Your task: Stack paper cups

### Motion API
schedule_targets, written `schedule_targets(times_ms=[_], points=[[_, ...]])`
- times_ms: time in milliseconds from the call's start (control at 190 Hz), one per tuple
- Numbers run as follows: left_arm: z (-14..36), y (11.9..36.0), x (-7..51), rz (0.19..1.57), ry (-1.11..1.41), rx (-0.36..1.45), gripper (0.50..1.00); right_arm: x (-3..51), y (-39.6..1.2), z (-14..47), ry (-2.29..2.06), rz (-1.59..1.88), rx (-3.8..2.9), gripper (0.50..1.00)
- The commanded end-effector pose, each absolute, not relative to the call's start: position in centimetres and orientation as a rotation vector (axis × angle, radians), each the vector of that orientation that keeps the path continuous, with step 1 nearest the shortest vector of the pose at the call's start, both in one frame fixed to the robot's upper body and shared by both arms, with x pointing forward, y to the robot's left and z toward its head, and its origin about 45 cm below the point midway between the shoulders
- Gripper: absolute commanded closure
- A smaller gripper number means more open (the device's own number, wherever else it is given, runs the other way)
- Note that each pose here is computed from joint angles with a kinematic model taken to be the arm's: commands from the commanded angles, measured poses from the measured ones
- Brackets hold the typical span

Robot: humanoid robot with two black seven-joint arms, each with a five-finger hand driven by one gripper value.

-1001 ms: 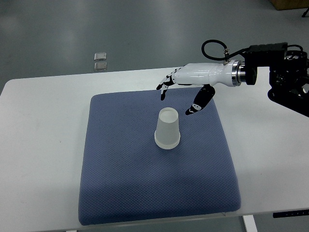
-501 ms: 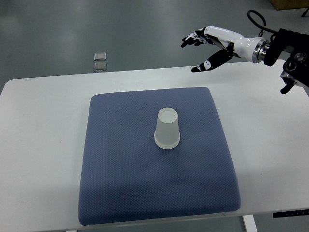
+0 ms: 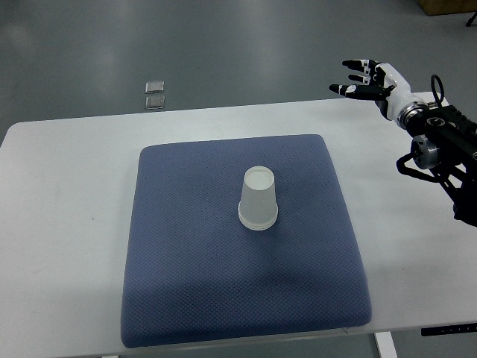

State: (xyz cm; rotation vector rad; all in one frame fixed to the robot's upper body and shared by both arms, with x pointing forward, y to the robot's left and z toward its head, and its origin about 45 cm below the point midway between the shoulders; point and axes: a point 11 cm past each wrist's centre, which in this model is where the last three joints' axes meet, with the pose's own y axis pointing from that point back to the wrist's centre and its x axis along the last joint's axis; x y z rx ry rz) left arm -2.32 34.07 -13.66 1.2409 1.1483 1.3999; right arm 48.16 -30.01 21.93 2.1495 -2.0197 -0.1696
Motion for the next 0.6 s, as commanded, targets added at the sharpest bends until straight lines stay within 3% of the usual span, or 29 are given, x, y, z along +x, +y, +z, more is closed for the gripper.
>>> schedule_targets(times_ms=[0, 132, 590], points=[[-13.7, 34.1, -2.3, 1.4, 1.148, 1.241, 0.5, 48.0, -30.0, 20.8, -2.113, -0.319, 2.123, 0.611], [-13.7, 34.1, -2.3, 1.4, 1.148, 1.241, 0.5, 47.6, -29.4, 19.8, -2.167, -0.407, 2.094, 0.587], [-13.7, 34.1, -2.3, 1.4, 1.148, 1.241, 0.5, 47.2, -26.2, 18.2, -2.181, -0.461, 2.071, 0.587]])
